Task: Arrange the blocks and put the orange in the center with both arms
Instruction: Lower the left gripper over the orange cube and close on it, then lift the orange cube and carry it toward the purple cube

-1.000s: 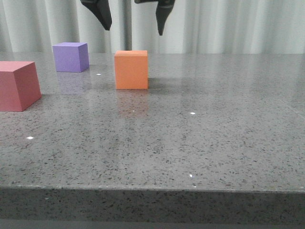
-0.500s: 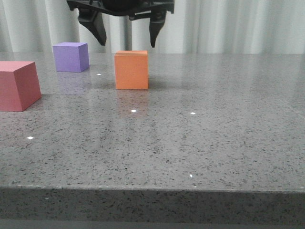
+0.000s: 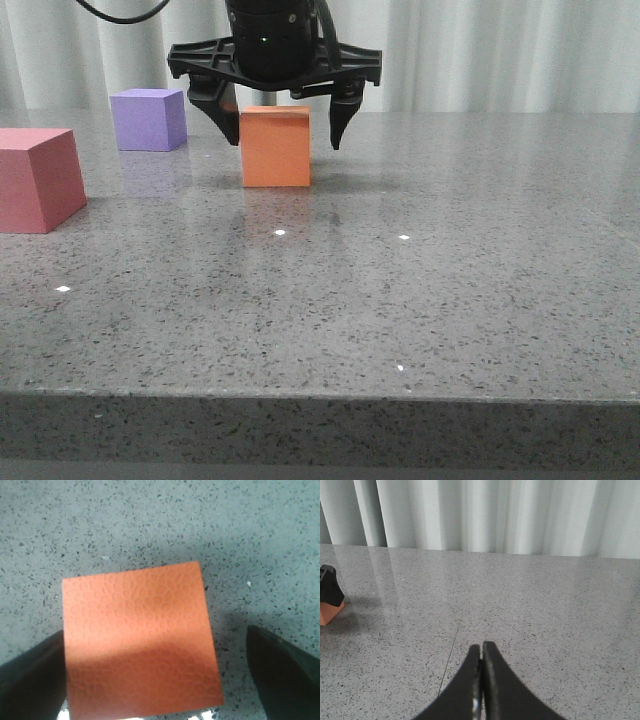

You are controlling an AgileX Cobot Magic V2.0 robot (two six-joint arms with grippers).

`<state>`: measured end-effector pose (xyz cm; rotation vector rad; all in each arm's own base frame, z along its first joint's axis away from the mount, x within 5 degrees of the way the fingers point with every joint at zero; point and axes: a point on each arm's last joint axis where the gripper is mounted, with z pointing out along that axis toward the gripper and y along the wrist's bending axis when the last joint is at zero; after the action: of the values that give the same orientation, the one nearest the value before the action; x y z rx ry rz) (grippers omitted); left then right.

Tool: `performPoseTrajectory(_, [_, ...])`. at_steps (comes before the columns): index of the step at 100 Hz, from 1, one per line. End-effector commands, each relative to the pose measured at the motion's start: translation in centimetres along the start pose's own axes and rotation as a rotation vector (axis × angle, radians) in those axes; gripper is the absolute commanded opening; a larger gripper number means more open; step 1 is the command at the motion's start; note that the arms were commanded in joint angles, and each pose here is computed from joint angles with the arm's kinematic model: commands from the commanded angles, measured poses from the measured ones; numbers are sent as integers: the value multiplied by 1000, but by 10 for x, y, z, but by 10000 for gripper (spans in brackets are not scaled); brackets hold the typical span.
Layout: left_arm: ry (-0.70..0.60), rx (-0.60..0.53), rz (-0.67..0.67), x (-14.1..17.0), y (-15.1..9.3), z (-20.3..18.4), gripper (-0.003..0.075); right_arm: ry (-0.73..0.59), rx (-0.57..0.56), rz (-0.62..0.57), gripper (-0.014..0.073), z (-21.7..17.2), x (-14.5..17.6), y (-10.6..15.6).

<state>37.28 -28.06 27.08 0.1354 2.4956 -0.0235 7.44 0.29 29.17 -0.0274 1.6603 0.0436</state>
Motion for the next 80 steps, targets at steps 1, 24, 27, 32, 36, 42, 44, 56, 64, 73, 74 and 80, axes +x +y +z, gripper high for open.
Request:
performPoseTrajectory(1, [-105, 53, -33, -19, 3, -32, 574, -102, -1, -21, -68, -1, -15, 0])
performPoseTrajectory(24, [-101, 39, -18, -19, 5, -33, 285, -102, -1, -21, -68, -1, -15, 0])
performPoseTrajectory(27, [-99, 37, -19, -19, 5, -34, 281, -102, -1, -21, -68, -1, -15, 0])
performPoseTrajectory(32, [-109, 40, -10, -22, 7, -40, 281, -102, -1, -21, -68, -1, -15, 0])
performPoseTrajectory(36, [-115, 41, 7, -24, 8, -45, 281, -102, -1, -21, -68, -1, -15, 0])
performPoseTrajectory(42, [-126, 39, 11, -28, 12, -56, 281, -102, -1, -21, -68, -1, -15, 0])
performPoseTrajectory(44, [-132, 38, 8, -30, 14, -60, 281, -102, -1, -21, -68, -1, -15, 0])
performPoseTrajectory(56, [-161, 29, 41, -40, 33, -87, 283, -102, -1, -21, -68, -1, -15, 0])
performPoseTrajectory(64, [-187, 17, 40, -47, 51, -105, 283, -102, -1, -21, -68, -1, -15, 0])
performPoseTrajectory(73, [-213, 14, 27, -55, 74, -120, 283, -102, -1, -21, -68, -1, -15, 0])
performPoseTrajectory(74, [-216, 15, 27, -56, 75, -121, 283, -102, -1, -21, -68, -1, -15, 0])
performPoseTrajectory(80, [-230, 28, 26, -61, 90, -128, 283, -102, -1, -21, -68, -1, -15, 0])
